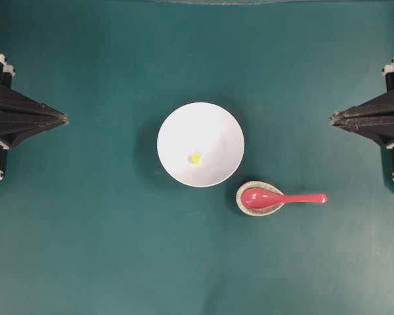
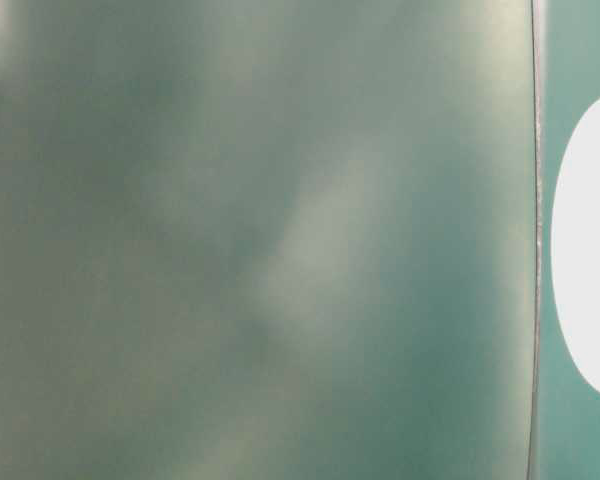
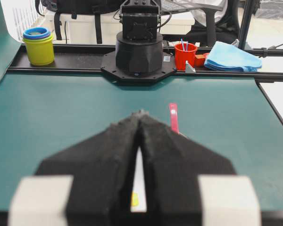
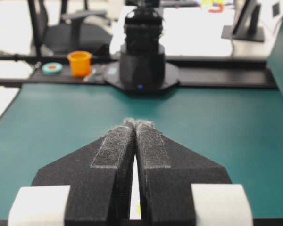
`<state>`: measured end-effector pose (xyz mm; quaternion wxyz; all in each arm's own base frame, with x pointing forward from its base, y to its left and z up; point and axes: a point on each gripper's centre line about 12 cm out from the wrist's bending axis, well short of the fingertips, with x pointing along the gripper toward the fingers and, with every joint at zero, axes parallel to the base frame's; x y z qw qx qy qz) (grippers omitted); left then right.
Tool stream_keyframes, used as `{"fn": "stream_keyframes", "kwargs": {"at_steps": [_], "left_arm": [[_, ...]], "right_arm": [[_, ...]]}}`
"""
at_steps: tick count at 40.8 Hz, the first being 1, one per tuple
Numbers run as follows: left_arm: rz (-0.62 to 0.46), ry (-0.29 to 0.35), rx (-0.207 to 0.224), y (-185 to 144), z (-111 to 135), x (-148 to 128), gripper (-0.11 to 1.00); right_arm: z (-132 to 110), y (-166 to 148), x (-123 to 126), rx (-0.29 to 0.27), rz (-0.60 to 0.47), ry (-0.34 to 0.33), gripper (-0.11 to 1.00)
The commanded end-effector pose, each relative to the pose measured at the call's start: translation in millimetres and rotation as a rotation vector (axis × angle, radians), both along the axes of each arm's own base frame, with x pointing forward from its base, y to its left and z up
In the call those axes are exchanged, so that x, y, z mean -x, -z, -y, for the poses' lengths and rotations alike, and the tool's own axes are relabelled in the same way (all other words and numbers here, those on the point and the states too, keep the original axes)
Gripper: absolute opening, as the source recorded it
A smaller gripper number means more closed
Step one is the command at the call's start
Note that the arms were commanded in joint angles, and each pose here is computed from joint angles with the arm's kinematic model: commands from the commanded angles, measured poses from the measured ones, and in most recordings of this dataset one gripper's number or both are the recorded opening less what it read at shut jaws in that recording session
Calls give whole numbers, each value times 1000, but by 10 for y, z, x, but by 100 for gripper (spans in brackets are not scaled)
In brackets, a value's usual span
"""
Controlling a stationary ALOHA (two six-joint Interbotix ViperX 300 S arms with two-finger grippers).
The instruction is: Scoop the yellow hexagonal prism block from the bowl with a spoon using the right arm.
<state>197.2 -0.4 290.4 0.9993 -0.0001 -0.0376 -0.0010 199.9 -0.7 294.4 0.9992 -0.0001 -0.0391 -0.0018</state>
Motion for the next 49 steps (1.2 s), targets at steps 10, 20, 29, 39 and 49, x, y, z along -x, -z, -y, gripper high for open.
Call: {"fn": "stream_keyframes", "kwargs": {"at_steps": [10,20,29,39,49], "left_arm": [[14,1,-1,-105,0,-50,0],[0,1,0,-88,0,-51,0],[-12,1,0,-74,0,-52,0],[-14,1,0,-68,0,-51,0],[-14,1,2,-68,0,-51,0]], "right_arm": [[4,-63,-40,-6,17,2,0],[10,-56,-41,-21,11,5,0],[17,-62,-42,-51,12,10,1],[26,-66,-42,-66,13,15,23],[25,-33,-71,-68,-17,15,51]]}}
